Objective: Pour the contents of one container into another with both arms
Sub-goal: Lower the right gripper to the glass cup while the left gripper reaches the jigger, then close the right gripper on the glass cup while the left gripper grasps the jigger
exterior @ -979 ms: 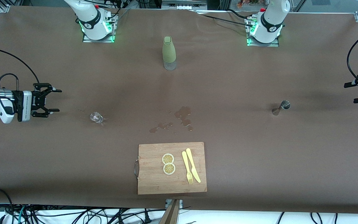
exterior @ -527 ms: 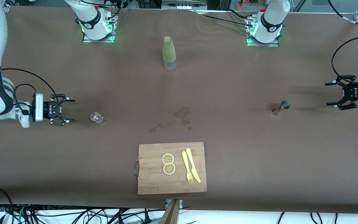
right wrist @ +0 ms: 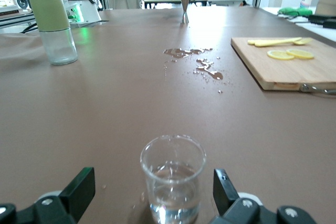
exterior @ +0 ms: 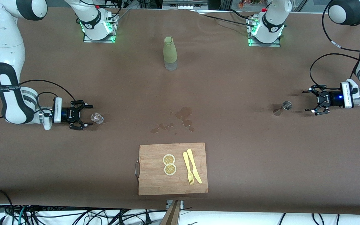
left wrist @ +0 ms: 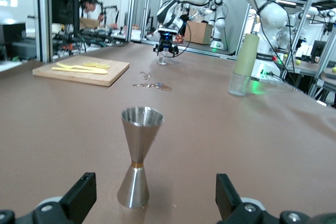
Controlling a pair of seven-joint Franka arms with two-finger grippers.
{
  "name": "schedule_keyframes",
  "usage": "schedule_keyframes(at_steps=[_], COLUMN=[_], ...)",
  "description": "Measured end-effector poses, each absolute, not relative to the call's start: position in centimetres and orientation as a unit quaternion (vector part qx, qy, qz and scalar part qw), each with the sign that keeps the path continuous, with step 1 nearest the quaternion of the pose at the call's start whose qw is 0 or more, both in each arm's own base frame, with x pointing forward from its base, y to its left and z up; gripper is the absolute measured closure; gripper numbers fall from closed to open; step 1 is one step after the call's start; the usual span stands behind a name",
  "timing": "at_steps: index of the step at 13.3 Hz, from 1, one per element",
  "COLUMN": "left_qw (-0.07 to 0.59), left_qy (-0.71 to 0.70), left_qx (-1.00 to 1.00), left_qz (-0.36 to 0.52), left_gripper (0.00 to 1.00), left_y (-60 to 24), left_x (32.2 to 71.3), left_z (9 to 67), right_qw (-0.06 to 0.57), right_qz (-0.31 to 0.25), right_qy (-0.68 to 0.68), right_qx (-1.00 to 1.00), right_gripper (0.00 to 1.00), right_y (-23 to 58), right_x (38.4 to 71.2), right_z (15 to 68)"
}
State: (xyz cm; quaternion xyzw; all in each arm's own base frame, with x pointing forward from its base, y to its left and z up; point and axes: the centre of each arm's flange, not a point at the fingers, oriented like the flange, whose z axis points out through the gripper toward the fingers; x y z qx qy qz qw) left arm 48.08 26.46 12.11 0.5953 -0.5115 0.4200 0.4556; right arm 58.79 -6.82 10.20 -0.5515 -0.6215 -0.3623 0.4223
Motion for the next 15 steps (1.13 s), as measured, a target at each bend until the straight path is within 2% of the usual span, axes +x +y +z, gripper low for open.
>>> schedule_keyframes(at_steps=[6, 11, 12, 15], left_qw=[0.462, 0.486, 0.488, 0.487], left_qy=[-0.501, -0.49, -0.49, -0.497], left_qx=[0.562, 0.545, 0.543, 0.535], left_qz=[0.469, 0.477, 0.476, 0.479], left_gripper=[0.0, 0.0, 0.0, 0.0], left_y=[22.9, 19.1, 18.7, 18.3], left_x=[49.3, 50.2, 50.3, 51.1], left_z=[7.5, 4.8, 4.6, 5.0], right_qw=[0.431, 0.436, 0.436, 0.439], right_qz=[-0.39, -0.399, -0.4, -0.408], right_qy=[-0.607, -0.607, -0.606, -0.597], right_qx=[-0.542, -0.532, -0.532, -0.533], right_gripper=[0.0, 0.04, 0.13, 0.52], right_y=[-5.0, -3.2, -3.2, -3.3], right_x=[58.7, 59.4, 59.4, 59.4], right_z=[6.8, 6.4, 6.3, 6.3])
